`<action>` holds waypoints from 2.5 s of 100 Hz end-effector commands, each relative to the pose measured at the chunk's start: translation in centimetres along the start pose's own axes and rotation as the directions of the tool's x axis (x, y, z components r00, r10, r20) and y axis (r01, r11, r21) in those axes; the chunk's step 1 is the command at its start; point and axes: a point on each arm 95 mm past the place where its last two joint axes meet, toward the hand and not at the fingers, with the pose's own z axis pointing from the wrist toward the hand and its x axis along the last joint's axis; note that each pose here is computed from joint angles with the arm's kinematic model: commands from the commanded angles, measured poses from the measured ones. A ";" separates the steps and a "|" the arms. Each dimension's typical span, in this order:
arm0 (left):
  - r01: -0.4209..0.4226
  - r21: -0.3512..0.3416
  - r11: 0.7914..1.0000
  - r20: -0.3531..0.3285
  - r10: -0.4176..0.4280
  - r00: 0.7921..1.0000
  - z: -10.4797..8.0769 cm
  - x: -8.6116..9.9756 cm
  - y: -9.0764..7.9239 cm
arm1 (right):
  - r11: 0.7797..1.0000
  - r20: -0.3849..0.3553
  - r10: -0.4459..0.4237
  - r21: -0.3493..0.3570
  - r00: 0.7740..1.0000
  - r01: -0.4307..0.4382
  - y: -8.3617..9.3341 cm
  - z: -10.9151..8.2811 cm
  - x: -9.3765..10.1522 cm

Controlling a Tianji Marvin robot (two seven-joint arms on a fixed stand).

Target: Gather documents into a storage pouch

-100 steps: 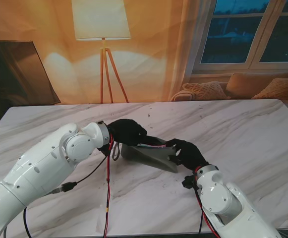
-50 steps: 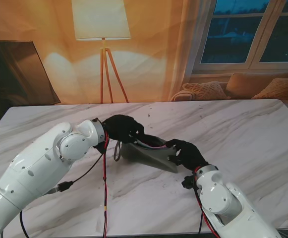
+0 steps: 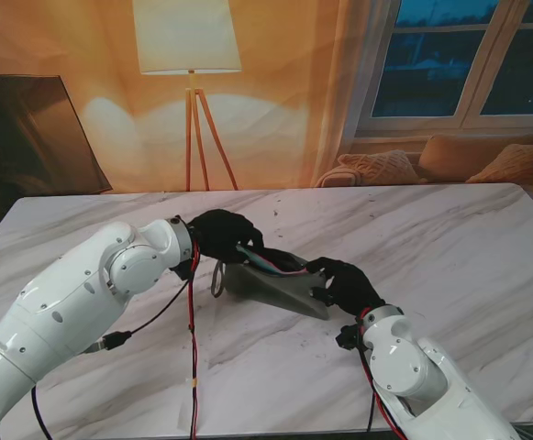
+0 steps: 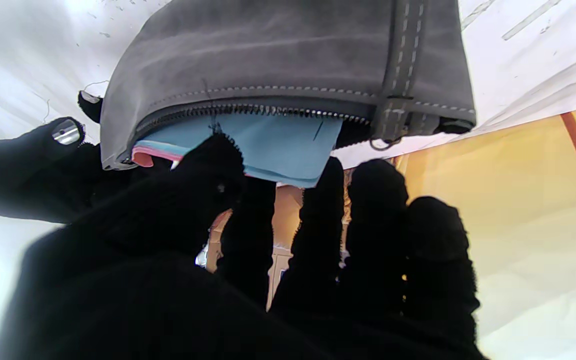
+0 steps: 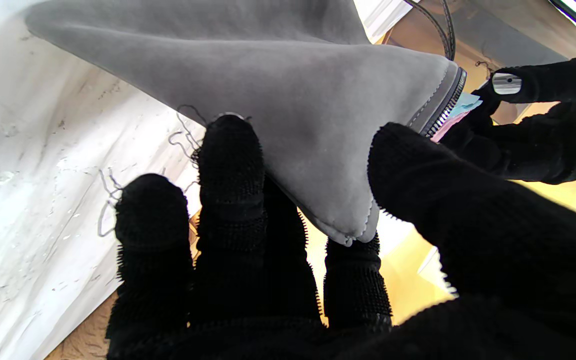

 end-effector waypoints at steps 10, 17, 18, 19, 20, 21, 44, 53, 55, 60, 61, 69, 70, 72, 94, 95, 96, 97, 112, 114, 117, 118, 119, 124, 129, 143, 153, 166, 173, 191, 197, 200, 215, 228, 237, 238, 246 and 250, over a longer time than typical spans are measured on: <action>0.019 0.001 1.000 -0.012 -0.019 1.000 1.0 0.2 0.4 | 1.000 0.010 0.001 0.020 1.000 -0.001 -0.4 -0.1 -0.1; 0.038 0.007 0.999 -0.017 -0.038 0.999 1.3 0.3 0.6 | 1.000 0.011 0.001 0.019 1.000 -0.001 -0.4 -0.1 -0.1; 0.043 0.007 0.999 -0.017 -0.043 0.999 1.3 0.4 0.6 | 1.000 0.011 0.001 0.019 1.000 -0.001 -0.4 -0.1 -0.1; 0.048 0.007 0.999 -0.018 -0.048 0.999 1.3 0.4 0.7 | 1.000 0.011 0.001 0.019 1.000 -0.001 -0.4 -0.1 -0.1; 0.054 0.006 0.999 -0.018 -0.054 0.998 1.4 0.4 0.7 | 1.000 0.011 0.001 0.019 1.000 -0.001 -0.4 -0.1 -0.1; 0.059 0.005 0.998 -0.017 -0.059 0.998 1.4 0.5 0.7 | 1.000 0.011 0.001 0.018 1.000 -0.001 -0.4 -0.1 -0.1; 0.185 -0.009 0.983 -0.004 -0.185 0.983 1.9 1.0 1.5 | 1.000 0.014 0.001 0.017 1.000 -0.001 -0.4 -0.1 -0.2; 0.259 0.004 0.966 0.018 -0.259 0.966 1.9 1.0 1.6 | 1.000 0.016 0.001 0.015 1.000 -0.002 -0.3 -0.2 -0.2; 0.275 0.009 0.961 0.024 -0.275 0.961 1.9 1.0 1.6 | 1.000 0.016 0.001 0.015 1.000 -0.001 -0.3 -0.1 -0.2; 0.308 0.022 0.951 0.036 -0.308 0.951 1.9 0.9 1.7 | 1.000 0.015 0.000 0.012 1.000 0.000 -0.2 -0.1 -0.2; 0.312 0.024 0.950 0.038 -0.313 0.949 1.9 0.9 1.7 | 1.000 0.015 -0.001 0.011 1.000 0.000 -0.2 -0.1 -0.2; 0.303 0.013 0.953 0.047 -0.303 0.952 1.6 0.7 1.8 | 1.000 0.014 -0.002 0.009 1.000 0.002 -0.1 -0.1 -0.2; 0.298 0.010 0.955 0.047 -0.298 0.953 1.6 0.7 1.8 | 1.000 0.014 -0.002 0.009 1.000 0.002 -0.1 -0.1 -0.2; 0.286 0.004 0.958 0.048 -0.286 0.957 1.5 0.6 1.8 | 1.000 0.014 -0.002 0.009 1.000 0.002 -0.1 -0.1 -0.2; 0.223 -0.036 0.974 0.060 -0.221 0.974 1.2 0.1 2.3 | 1.000 0.011 -0.001 0.014 1.000 0.001 -0.2 -0.1 -0.2; 0.218 -0.038 0.975 0.058 -0.215 0.975 1.2 0.1 2.4 | 1.000 0.011 -0.001 0.014 1.000 0.001 -0.2 -0.1 -0.2; 0.212 -0.040 0.976 0.057 -0.210 0.976 1.2 0.0 2.3 | 1.000 0.011 -0.002 0.014 1.000 0.001 -0.2 -0.1 -0.2; 0.207 -0.042 0.977 0.056 -0.205 0.977 1.2 0.0 2.3 | 1.000 0.011 -0.002 0.014 1.000 0.002 -0.2 -0.1 -0.2; 0.165 -0.038 0.986 0.043 -0.163 0.986 0.9 -0.1 2.0 | 1.000 0.013 -0.002 0.014 1.000 0.001 -0.2 -0.1 -0.2; 0.160 -0.034 0.986 0.042 -0.159 0.986 0.8 -0.1 1.9 | 1.000 0.013 -0.002 0.014 1.000 0.001 -0.2 -0.1 -0.2; 0.153 -0.027 0.988 0.040 -0.152 0.988 0.7 -0.1 1.7 | 1.000 0.013 -0.002 0.014 1.000 0.002 -0.2 -0.1 -0.2; 0.151 -0.025 0.988 0.039 -0.150 0.988 0.7 -0.1 1.7 | 1.000 0.013 -0.002 0.014 1.000 0.002 -0.2 -0.1 -0.2; 0.148 -0.022 0.989 0.039 -0.148 0.988 0.7 -0.1 1.6 | 1.000 0.012 -0.002 0.014 1.000 0.002 -0.2 -0.1 -0.2; 0.137 -0.007 0.990 0.037 -0.137 0.990 0.5 0.0 1.4 | 1.000 0.012 -0.002 0.014 1.000 0.002 -0.2 -0.1 -0.2; 0.131 0.007 0.991 0.036 -0.131 0.991 0.4 0.1 1.1 | 1.000 0.012 -0.001 0.015 1.000 0.001 -0.3 -0.1 -0.2; 0.123 0.048 0.991 0.035 -0.125 0.992 0.1 0.4 0.5 | 1.000 0.013 0.001 0.017 1.000 -0.001 -0.3 -0.1 -0.2; 0.116 0.080 0.990 0.037 -0.119 0.992 -0.1 0.6 0.1 | 1.000 0.012 0.001 0.017 1.000 -0.001 -0.3 -0.1 -0.2; 0.113 0.131 0.985 0.031 -0.118 0.993 0.0 0.9 -0.2 | 1.000 0.013 0.001 0.020 1.000 -0.001 -0.4 -0.1 -0.2; 0.110 0.153 0.982 0.026 -0.115 0.993 0.0 1.1 -0.4 | 1.000 0.013 0.003 0.022 1.000 -0.003 -0.4 -0.1 -0.2; 0.123 0.164 0.979 0.016 -0.127 0.992 0.0 1.5 -0.5 | 1.000 0.012 0.003 0.026 1.000 -0.003 -0.5 -0.1 -0.1; 0.128 0.160 0.979 0.014 -0.132 0.991 0.0 1.6 -0.4 | 1.000 0.012 0.003 0.026 1.000 -0.003 -0.5 -0.1 -0.1; 0.133 0.159 0.978 0.013 -0.137 0.990 0.1 1.6 -0.4 | 1.000 0.012 0.002 0.027 1.000 -0.003 -0.5 -0.1 -0.1; 0.154 0.145 0.977 0.008 -0.157 0.988 0.3 1.8 -0.2 | 1.000 0.011 0.003 0.026 1.000 -0.003 -0.5 -0.1 -0.1; 0.165 0.121 0.979 0.007 -0.167 0.986 0.5 1.8 0.1 | 1.000 0.010 0.002 0.024 1.000 -0.003 -0.5 -0.1 -0.1; 0.176 0.106 0.979 0.013 -0.178 0.984 0.7 1.7 0.5 | 1.000 0.011 0.004 0.025 1.000 -0.004 -0.5 -0.1 -0.1; 0.177 0.104 0.979 0.014 -0.179 0.984 0.7 1.7 0.6 | 1.000 0.012 0.004 0.025 1.000 -0.005 -0.5 -0.1 -0.1; 0.183 0.087 0.979 0.021 -0.185 0.983 1.0 1.5 0.9 | 1.000 0.010 0.004 0.025 1.000 -0.004 -0.5 -0.1 -0.1; 0.184 0.079 0.980 0.024 -0.187 0.982 1.1 1.4 1.1 | 1.000 0.009 0.004 0.024 1.000 -0.004 -0.5 -0.1 -0.1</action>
